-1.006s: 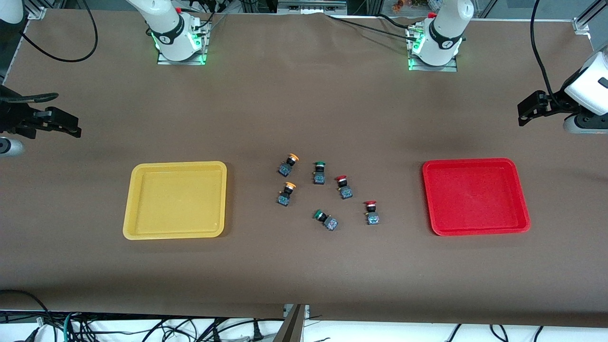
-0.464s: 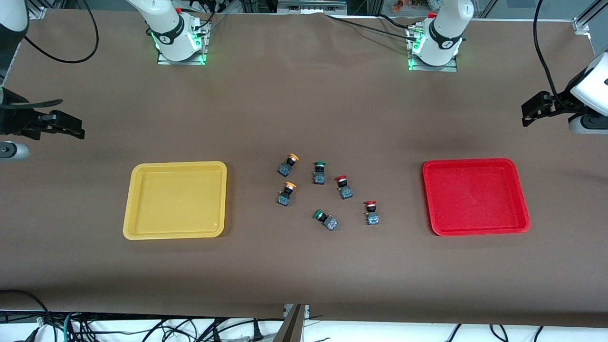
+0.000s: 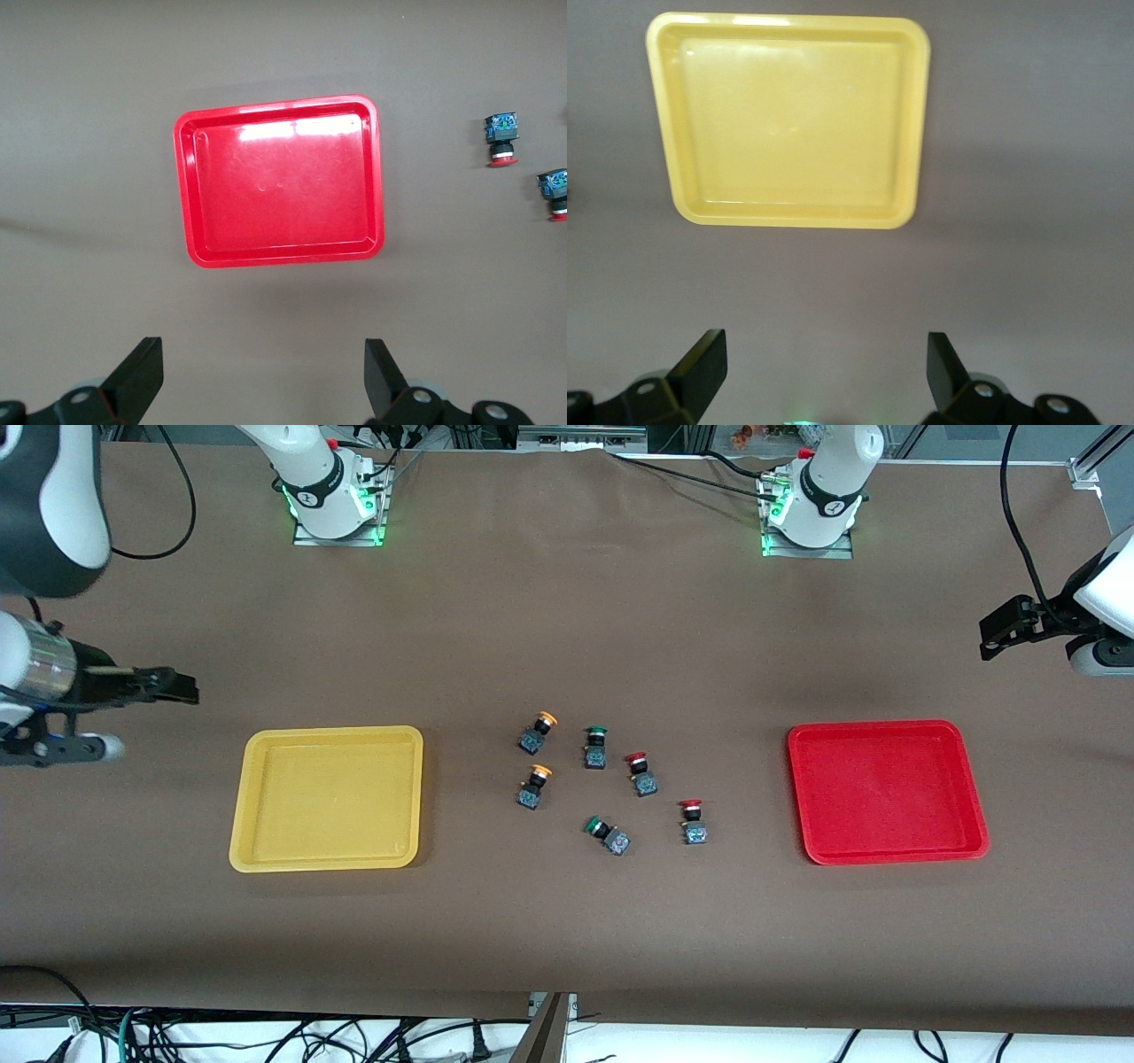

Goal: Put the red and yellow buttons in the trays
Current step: 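Reach the right gripper toward an orange-capped button between the trays, then close the right gripper on the orange-capped button and lift it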

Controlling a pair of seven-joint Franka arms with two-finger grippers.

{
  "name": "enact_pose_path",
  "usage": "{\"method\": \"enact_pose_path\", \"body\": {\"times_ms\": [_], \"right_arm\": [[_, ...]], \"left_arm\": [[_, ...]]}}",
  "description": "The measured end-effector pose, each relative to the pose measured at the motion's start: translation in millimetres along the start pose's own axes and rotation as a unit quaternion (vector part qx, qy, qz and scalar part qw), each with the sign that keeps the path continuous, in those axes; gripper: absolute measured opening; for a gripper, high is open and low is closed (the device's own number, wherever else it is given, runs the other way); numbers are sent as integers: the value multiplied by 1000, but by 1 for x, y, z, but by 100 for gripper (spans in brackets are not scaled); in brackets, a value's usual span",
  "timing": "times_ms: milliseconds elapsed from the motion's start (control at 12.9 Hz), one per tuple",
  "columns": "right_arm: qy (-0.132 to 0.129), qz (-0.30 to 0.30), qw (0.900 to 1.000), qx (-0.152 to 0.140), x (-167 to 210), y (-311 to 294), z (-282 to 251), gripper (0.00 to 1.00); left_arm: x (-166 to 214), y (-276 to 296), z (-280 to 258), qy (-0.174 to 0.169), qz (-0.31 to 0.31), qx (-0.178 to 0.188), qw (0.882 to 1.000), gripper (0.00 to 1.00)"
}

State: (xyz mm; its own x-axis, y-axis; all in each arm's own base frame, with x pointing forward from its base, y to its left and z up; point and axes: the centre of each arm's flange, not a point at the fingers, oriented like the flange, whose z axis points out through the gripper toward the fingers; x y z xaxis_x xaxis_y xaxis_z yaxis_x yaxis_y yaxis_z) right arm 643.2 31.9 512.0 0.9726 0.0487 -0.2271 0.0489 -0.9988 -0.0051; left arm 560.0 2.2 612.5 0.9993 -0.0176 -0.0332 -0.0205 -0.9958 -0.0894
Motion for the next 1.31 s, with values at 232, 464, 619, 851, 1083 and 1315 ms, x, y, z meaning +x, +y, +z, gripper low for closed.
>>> {"method": "enact_pose_path", "body": {"times_ms": [232, 464, 619, 851, 1083, 1315], "right_arm": [[7, 55, 998, 32, 34, -49, 42, 100], [28, 130, 990, 35, 58, -158, 94, 100], [40, 173, 983, 34, 61, -230, 133, 100], [38, 212, 976, 27, 54, -301, 185, 100], [44, 248, 967, 26, 40, -363, 234, 100], [48, 260, 964, 24, 30, -401, 278, 100]], "left_arm": [[0, 1, 0, 0, 0, -4, 1000, 100], [0, 1, 1, -1, 0, -6, 1000, 100], [0, 1, 1, -1, 0, -6, 1000, 100], [0, 1, 1, -1, 0, -6, 1000, 100], [0, 2, 1, -1, 1, -6, 1000, 100], [0, 2, 1, -1, 1, -6, 1000, 100]]}}
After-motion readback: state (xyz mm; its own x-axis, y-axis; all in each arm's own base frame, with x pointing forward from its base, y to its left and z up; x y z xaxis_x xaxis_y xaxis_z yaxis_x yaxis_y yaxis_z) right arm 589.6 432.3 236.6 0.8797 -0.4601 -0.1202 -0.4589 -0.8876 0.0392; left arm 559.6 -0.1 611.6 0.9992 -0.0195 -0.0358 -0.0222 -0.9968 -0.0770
